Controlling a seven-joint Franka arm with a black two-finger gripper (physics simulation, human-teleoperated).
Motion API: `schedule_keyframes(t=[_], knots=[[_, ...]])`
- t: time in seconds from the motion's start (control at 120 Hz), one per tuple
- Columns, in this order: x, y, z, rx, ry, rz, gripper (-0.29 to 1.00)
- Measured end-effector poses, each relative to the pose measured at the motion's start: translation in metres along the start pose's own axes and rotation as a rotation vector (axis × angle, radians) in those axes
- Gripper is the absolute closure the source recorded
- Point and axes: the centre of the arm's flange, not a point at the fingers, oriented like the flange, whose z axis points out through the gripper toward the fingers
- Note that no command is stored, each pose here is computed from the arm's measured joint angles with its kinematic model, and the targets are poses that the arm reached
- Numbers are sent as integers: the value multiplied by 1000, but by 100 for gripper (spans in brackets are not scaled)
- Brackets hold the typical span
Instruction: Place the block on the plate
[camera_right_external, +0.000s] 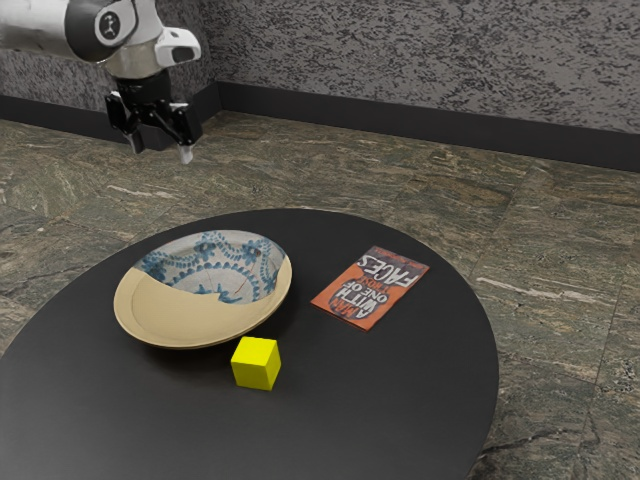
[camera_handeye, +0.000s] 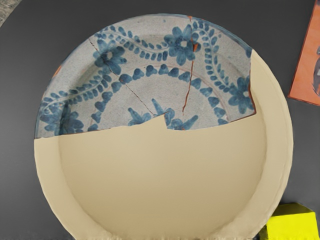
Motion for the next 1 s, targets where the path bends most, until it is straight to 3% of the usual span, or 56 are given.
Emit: schedule_keyframes(t=[0.2,0.425,1.0], knots=[[-13,-7,54,-19,-79,19,0],[-38,30,123,-53,-129,55,0],[-87,143,203,-65,-92,98,0]])
